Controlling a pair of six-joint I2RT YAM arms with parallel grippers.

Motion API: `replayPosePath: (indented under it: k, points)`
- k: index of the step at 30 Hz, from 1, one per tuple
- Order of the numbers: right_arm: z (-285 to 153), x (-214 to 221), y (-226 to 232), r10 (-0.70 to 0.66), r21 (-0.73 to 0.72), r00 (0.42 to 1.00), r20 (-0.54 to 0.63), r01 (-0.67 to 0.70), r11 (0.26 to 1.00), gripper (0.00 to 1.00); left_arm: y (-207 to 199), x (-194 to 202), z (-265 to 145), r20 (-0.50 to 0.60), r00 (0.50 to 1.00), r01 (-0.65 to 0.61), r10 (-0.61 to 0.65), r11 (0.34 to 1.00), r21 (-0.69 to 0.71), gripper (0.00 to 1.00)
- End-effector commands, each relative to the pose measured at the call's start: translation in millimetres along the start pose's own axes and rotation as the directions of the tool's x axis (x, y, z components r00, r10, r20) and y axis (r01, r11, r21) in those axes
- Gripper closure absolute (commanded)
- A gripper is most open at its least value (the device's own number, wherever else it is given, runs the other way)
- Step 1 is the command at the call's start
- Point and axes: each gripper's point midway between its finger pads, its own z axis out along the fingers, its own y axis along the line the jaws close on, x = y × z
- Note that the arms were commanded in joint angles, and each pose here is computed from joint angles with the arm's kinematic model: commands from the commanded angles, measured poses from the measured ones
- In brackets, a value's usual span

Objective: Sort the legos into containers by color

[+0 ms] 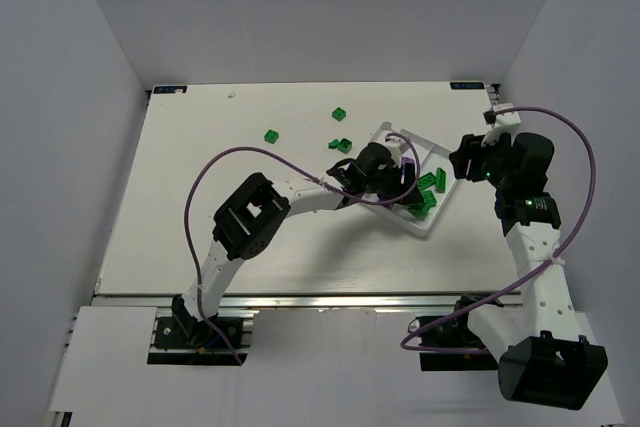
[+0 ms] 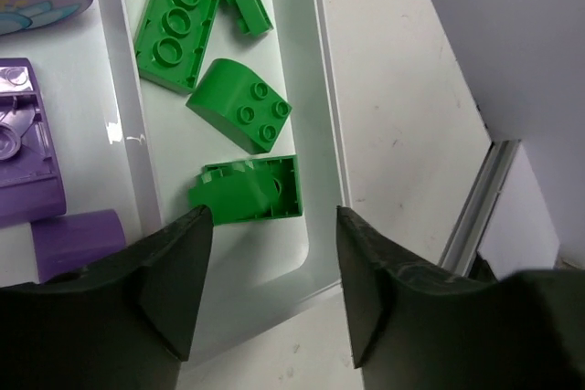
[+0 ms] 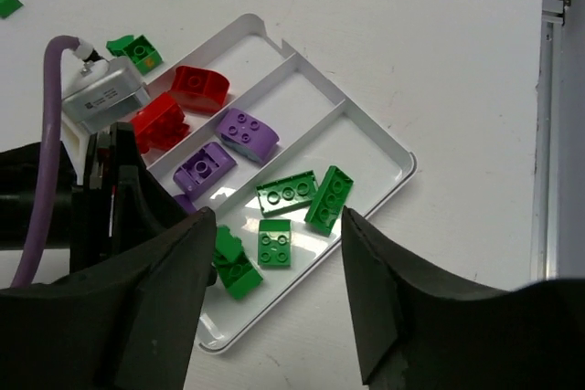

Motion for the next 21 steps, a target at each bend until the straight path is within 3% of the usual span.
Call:
replayPosePath:
  k: [1,2,4,9,11,13,14,16,17,18,19,20,21]
  points:
    - [-3.3,-9.6,8.6,-0.044,-0.056,0.998,0.035,0.046,0.997,0.36,-21.7,-24.1,-14.3,0.063,0.998,-0.031,0.031,0.999,0.007,0.31]
    - [-3.6,-11.9,9.4,-0.057,-0.064,0.998,0.04,0.06,0.996,0.31,-22.9,-25.9,-16.5,0.07,0.997,-0.033,0.032,0.999,0.006,0.27]
    - [-2.1,-13.9,12.4,-0.062,-0.086,0.997,0.046,0.066,0.994,0.11,-24.7,-26.1,-20.7,0.073,0.997,-0.036,0.035,0.999,0.01,0.27]
    - [0.0,-31.8,13.3,-0.115,-0.102,0.988,0.099,0.125,0.987,0.11,-48.1,-64.7,-62.1,0.192,0.979,-0.066,0.064,0.998,0.005,0.3]
    - [4.2,-38.6,19.3,-0.138,-0.15,0.983,0.123,0.156,0.976,0.11,-25.2,-76.5,-87.6,0.263,0.964,-0.013,0.027,0.998,-0.057,0.51]
    - [4.5,-51.9,30.1,-0.161,-0.221,0.975,0.153,0.193,0.956,0.16,-26.7,-102.9,-130.1,0.361,0.933,0.023,-0.001,0.998,-0.056,0.83]
    - [13.4,-48.6,32.7,-0.147,-0.26,0.981,0.13,0.177,0.949,0.28,5.7,-99.2,-145.1,0.37,0.929,0.071,-0.023,0.991,-0.117,0.88]
    - [17.3,-63.2,43.9,-0.132,-0.35,0.981,0.142,0.175,0.92,0.47,14.5,-109.2,-184.0,0.409,0.912,0.084,-0.011,0.983,-0.163,0.92]
    - [22.6,-61.0,47.7,-0.111,-0.387,0.988,0.109,0.145,0.911,0.59,34.5,-116.7,-203.2,0.442,0.897,0.112,-0.003,0.969,-0.219,0.92]
    - [43.1,-47.9,51.0,-0.083,-0.43,0.996,0.034,0.09,0.898,0.84,51.5,-105.8,-214.5,0.43,0.903,0.124,0.002,0.956,-0.266,0.9]
    - [53.2,-45.8,53.1,-0.076,-0.437,0.997,-0.007,0.065,0.897,0.91,53.9,-107.3,-237.1,0.444,0.896,0.141,0.001,0.948,-0.287,0.85]
    - [60.4,-53.6,54.5,-0.078,-0.437,0.996,-0.042,0.052,0.898,0.92,74.4,-111.2,-256.1,0.475,0.88,0.185,-0.003,0.923,-0.337,0.6]
    - [84.9,-33.1,69.1,-0.083,-0.475,0.988,-0.131,0.011,0.88,0.85,95.5,-103.1,-271.1,0.495,0.869,0.242,-0.017,0.887,-0.393,0.44]
